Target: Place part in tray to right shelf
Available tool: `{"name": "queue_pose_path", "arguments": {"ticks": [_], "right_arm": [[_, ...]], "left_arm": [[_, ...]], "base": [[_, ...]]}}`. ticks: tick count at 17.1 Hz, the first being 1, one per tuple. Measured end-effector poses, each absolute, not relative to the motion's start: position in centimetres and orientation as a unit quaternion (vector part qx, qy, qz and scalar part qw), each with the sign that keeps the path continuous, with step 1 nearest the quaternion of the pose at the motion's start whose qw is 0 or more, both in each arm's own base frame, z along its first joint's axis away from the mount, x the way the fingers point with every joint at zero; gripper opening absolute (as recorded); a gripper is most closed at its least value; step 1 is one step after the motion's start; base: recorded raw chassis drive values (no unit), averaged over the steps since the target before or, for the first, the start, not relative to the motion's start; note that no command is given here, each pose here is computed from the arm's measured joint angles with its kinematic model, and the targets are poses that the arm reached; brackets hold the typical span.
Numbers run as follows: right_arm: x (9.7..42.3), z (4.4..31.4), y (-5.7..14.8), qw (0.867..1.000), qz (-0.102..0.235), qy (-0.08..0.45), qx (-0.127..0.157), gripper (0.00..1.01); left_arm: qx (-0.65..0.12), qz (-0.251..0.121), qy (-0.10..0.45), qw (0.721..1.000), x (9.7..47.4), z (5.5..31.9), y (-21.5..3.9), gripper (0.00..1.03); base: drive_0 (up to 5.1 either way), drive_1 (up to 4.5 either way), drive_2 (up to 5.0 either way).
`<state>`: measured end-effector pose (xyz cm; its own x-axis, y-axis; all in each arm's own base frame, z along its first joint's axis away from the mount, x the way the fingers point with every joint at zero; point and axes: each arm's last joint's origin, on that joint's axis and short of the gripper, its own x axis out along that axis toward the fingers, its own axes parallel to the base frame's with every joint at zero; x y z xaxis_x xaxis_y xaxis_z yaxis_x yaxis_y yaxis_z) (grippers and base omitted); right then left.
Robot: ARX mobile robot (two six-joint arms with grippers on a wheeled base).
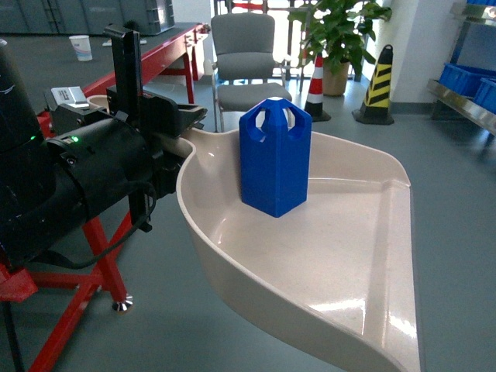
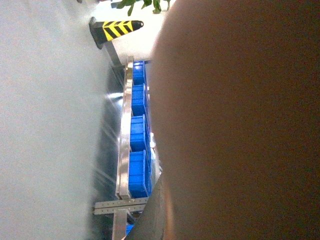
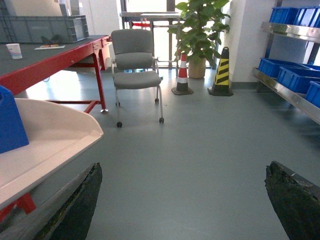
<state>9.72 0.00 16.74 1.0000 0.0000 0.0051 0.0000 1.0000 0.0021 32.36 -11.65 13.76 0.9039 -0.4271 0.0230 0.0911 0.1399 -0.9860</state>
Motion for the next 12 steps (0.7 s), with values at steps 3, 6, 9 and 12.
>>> {"name": "queue_pose_path", "arguments": {"ticks": [3,6,9,12], "right_arm": [[9.72,16.72,0.0,1.0,0.0,-0.002,0.001,0.98],[9.72,16.71,0.0,1.0,0.0,-0.001,0.001,0.98],[9.72,16.7,0.0,1.0,0.0,0.0,0.001,0.98],[9.72,16.71,0.0,1.0,0.0,-0.001,0.001,0.98]], "left_arm": [[-0.632,-0.175,0.133,0.743,32.36,13.76,-11.65,0.12],[-0.632,-0.174,0.133,0.743,32.36,13.76,-11.65,0.12],[-0.633,-0.167,0.131,0.745,32.47,13.68,-11.36,0.12],[-0.632,-0.173,0.132,0.743,32.45,13.78,-11.57,0.12]], "base": [[0.2,4.54,-4.1],[0.2,4.54,-4.1],[-1.1,0.35,-2.6],[-1.9,-1.85,-1.9]]}}
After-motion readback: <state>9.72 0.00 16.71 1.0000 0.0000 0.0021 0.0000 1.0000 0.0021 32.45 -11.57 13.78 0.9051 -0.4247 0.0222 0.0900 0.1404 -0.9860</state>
